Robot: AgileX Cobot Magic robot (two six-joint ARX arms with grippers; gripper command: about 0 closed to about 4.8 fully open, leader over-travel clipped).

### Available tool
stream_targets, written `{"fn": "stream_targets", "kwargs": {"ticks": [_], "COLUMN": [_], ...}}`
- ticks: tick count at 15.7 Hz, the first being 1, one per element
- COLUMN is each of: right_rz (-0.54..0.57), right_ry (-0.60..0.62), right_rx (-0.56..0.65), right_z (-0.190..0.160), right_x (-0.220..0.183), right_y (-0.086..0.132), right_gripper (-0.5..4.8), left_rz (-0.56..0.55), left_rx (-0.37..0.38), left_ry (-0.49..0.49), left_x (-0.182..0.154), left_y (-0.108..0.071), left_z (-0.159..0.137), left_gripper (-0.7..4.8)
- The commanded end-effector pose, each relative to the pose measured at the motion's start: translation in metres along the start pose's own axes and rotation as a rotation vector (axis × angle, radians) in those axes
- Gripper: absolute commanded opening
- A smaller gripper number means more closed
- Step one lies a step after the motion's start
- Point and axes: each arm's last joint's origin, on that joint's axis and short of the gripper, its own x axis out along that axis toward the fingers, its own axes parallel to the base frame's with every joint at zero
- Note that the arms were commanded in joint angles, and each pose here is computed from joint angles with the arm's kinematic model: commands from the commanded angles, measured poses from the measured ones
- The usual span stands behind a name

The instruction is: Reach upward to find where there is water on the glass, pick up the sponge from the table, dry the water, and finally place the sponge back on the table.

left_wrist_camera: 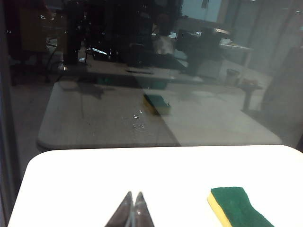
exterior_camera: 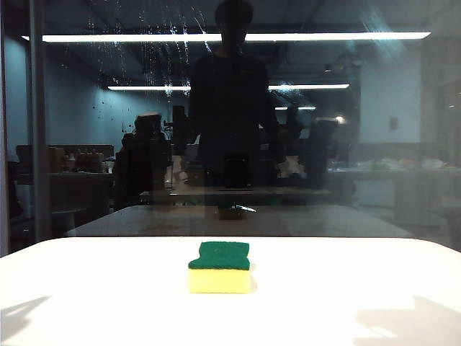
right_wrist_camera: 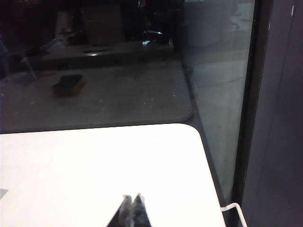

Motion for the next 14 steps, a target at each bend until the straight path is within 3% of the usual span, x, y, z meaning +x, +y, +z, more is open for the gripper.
{"fn": "stream_targets", "kwargs": {"ticks": [1,14], "right_rz": [-0.005,-0.002], "right_ry": [-0.016,-0.027], "right_rx": [-0.002,-0.001], "right_z": [0.0024,0.0047], "right_x": [-0.0003,-0.0007], "right_y": [0.0,0.0003], "right_gripper": [-0.06,-0.06], "left_rz": [-0.001,-0.006], "left_rx": [0.0,0.005], "left_ry": [-0.014,-0.042], "left_x": [0.0,-0.0007], "left_y": [-0.0002,-0.0011], "left_z": [0.002,0.0078], "left_gripper": [-0.04,-0.04]}}
